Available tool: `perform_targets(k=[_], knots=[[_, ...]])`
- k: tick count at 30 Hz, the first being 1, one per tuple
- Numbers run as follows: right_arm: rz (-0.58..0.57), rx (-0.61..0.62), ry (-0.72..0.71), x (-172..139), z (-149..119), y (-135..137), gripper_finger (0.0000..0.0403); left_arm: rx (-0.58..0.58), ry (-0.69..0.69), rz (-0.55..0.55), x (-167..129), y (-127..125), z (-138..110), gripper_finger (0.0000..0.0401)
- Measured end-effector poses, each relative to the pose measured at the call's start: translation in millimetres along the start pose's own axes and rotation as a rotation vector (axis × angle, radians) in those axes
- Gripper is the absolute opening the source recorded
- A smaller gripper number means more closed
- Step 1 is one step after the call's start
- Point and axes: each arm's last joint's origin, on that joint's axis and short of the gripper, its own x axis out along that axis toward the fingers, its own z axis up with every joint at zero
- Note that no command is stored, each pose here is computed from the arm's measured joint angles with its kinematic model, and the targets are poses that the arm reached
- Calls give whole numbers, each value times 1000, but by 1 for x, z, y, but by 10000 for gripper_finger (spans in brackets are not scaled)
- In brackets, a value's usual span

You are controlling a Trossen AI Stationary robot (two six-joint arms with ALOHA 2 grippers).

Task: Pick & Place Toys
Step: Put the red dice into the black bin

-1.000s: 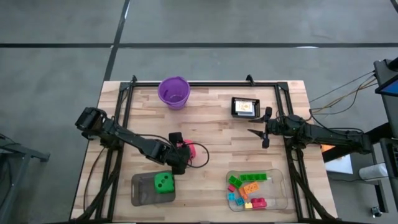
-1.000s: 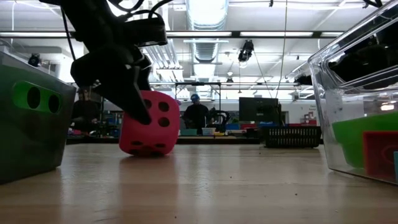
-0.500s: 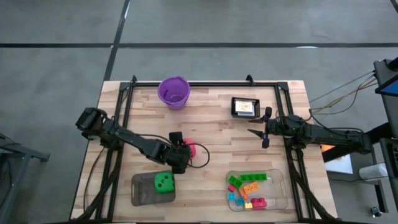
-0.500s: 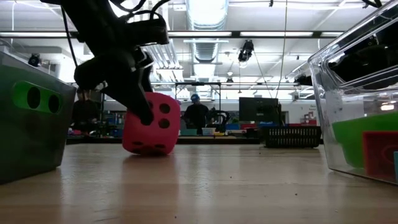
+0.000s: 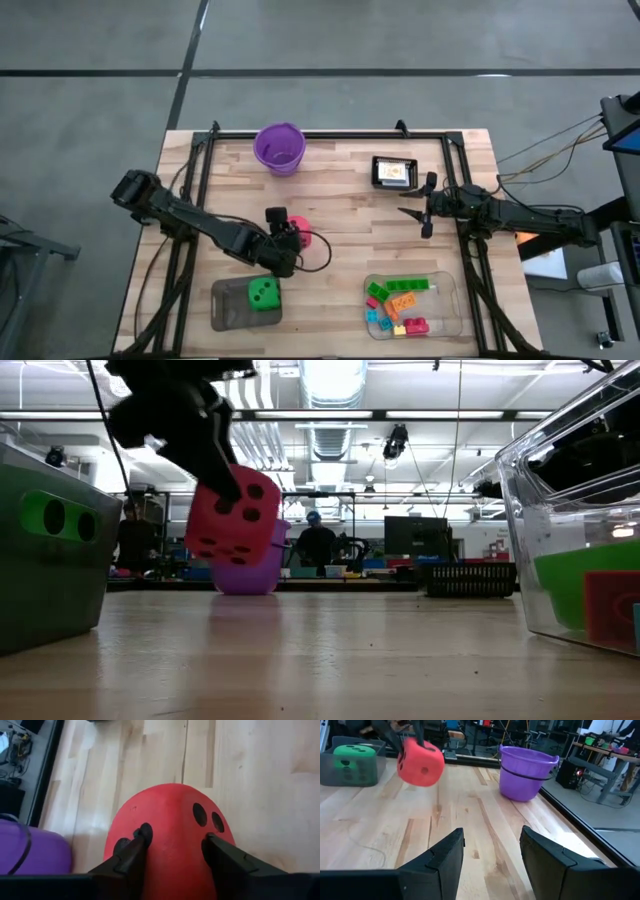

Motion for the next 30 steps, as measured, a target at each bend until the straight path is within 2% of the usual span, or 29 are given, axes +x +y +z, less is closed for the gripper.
perform_targets(k=[4,11,18,23,26,30], knots=[[0,0,0,0,0,0,191,0,-14,-10,-16,4,-2,165],[0,0,2,0,0,0,191,-23,-86,-67,-64,14,-12,160],[0,0,2,0,0,0,191,-24,-213,-236,-131,23,-37,158],[0,0,1,0,0,0,191,-25,-286,-419,-173,28,-63,156],[0,0,1,0,0,0,191,-31,-303,-483,-187,28,-74,156],[0,0,-1,0,0,0,191,-20,-284,-502,-185,17,-83,156]])
